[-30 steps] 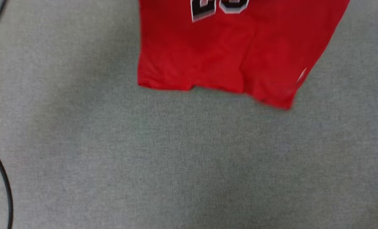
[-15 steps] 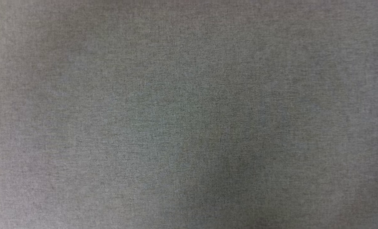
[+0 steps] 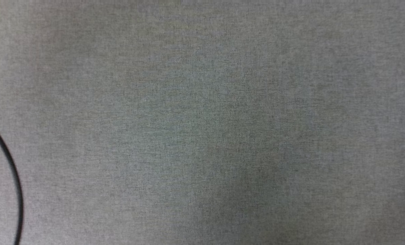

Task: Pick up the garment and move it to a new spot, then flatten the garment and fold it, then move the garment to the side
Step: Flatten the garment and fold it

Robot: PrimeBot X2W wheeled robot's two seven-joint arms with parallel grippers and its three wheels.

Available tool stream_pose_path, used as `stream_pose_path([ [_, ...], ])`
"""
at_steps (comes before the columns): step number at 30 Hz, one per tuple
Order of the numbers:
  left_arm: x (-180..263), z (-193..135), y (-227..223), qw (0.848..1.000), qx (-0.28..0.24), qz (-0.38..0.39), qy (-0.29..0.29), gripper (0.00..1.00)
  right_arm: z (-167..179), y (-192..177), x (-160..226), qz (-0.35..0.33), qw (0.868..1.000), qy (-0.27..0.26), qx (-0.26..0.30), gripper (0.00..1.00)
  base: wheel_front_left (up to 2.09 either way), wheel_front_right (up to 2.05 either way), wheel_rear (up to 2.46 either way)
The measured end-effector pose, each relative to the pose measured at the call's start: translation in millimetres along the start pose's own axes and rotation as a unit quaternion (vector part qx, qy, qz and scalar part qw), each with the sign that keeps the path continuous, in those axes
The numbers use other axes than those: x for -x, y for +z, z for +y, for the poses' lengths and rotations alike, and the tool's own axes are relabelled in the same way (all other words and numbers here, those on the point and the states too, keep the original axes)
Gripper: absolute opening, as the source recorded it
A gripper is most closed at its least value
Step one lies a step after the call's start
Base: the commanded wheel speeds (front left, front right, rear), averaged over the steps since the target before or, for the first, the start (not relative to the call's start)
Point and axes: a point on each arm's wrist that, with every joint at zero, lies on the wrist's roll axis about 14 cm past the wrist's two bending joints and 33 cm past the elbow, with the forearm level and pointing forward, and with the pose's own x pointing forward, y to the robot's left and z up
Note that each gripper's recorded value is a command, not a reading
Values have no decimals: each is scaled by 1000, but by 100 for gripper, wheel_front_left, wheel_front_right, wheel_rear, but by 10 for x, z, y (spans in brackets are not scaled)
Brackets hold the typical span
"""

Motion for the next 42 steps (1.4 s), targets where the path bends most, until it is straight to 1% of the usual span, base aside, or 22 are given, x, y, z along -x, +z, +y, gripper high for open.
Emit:
stream_pose_path([
  [4, 157, -178, -343, 999, 21, 28, -15, 0, 283, -300, 122, 19, 999, 31, -25, 0, 0, 0, 0],
  [8, 420, -376, -712, 997, 39, 65, -32, 0, 559, -606, 356, 42, 996, 59, -56, 0, 0, 0, 0],
  [13, 875, -663, -1165, 990, 70, 112, -49, 0, 911, -972, 776, 85, 988, 96, -82, 0, 0, 0, 0],
  [16, 1201, -924, -1399, 984, 94, 141, -59, 0, 1067, -1169, 1065, 109, 983, 110, -97, 0, 0, 0, 0],
  [18, 1433, -1035, -1499, 979, 113, 158, -57, 0, 1121, -1308, 1276, 128, 980, 115, -102, 0, 0, 0, 0],
  [24, 2130, -1346, -1669, 965, 161, 202, -51, 0, 1256, -1581, 1876, 165, 969, 118, -144, 0, 0, 0, 0],
  [29, 2654, -1495, -1738, 954, 182, 236, -33, 0, 1338, -1793, 2400, 198, 958, 111, -176, 0, 0, 0, 0],
  [31, 2869, -1576, -1769, 949, 190, 251, -32, 0, 1347, -1869, 2607, 211, 955, 108, -179, 0, 0, 0, 0],
  [33, 3078, -1625, -1802, 943, 196, 268, -28, 0, 1355, -1940, 2814, 224, 952, 106, -180, 0, 0, 0, 0],
  [35, 3247, -1644, -1806, 940, 195, 278, -23, 0, 1360, -2014, 3030, 234, 948, 95, -195, 0, 0, 0, 0],
  [39, 3562, -1755, -1784, 930, 217, 296, -12, 0, 1344, -2145, 3450, 255, 940, 75, -214, 0, 0, 0, 0],
  [42, 3781, -1788, -1778, 923, 226, 310, -2, 0, 1386, -2196, 3702, 266, 935, 73, -221, 0, 0, 0, 0],
])
